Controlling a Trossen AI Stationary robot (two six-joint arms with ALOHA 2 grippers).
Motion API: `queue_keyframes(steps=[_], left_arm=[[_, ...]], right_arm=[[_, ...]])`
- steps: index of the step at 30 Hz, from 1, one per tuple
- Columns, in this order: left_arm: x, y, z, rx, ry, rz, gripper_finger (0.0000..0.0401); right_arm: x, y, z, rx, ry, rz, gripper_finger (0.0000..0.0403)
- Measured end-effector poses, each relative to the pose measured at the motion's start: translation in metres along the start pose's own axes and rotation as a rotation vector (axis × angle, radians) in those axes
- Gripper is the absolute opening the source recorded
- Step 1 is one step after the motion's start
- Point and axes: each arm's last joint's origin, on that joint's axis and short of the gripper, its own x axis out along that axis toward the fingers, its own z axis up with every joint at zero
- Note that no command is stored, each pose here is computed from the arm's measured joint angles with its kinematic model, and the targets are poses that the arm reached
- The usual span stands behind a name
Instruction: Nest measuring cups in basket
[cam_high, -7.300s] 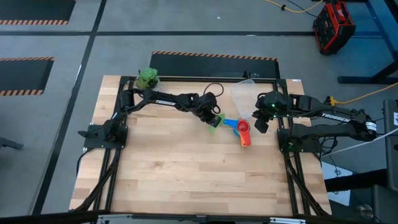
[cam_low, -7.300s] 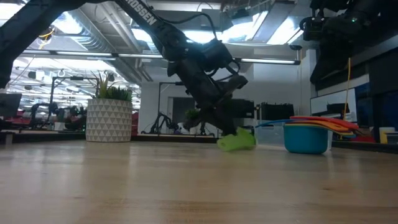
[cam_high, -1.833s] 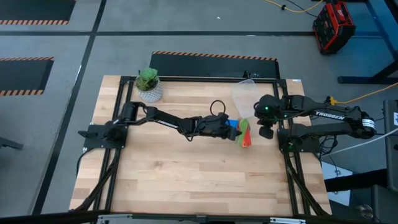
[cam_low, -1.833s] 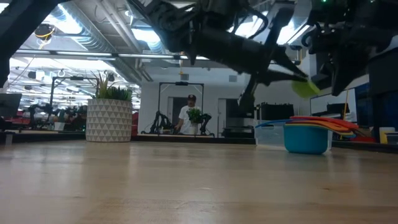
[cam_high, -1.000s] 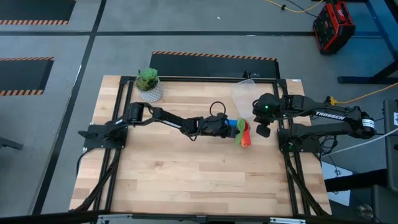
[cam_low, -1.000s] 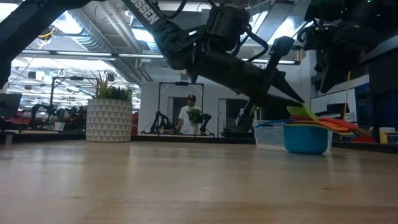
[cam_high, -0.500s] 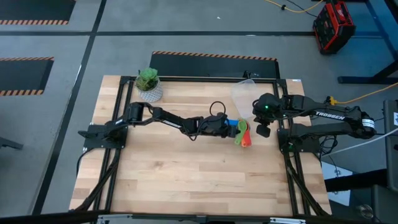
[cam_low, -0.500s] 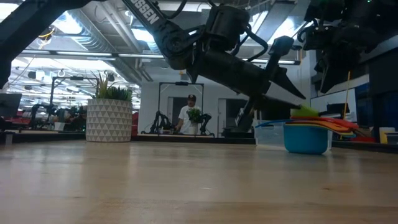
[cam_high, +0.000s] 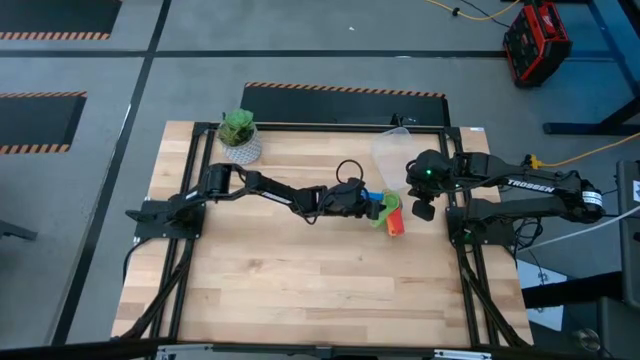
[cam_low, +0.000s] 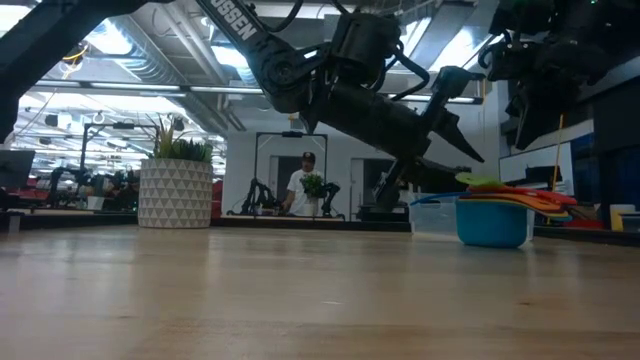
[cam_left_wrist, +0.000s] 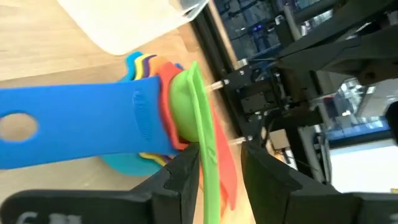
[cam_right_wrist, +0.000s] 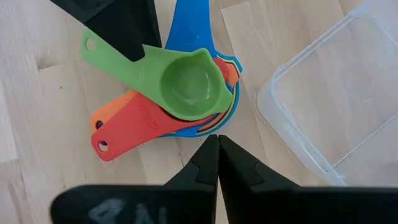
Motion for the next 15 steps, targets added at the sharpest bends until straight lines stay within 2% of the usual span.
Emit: queue_keyframes(steps=[4, 9, 15], left_arm=[[-0.0001, 0.0028, -0.0011, 0.009, 0.009, 0.031, 0.011], [-0.0002, 0.0033, 0.0, 0.083, -0.026, 0.05, 0.011], [0.0, 0.004, 0.0015, 0.088, -0.036, 0.054, 0.011]], right_arm=[[0.0, 0.0, -0.0001, 0.0, 0.001, 0.0, 0.0012], [0.0, -0.0001, -0.0001, 0.0, 0.001, 0.0, 0.0012], [0.0, 0.0, -0.0002, 0.0, 0.002, 0.0, 0.0012]])
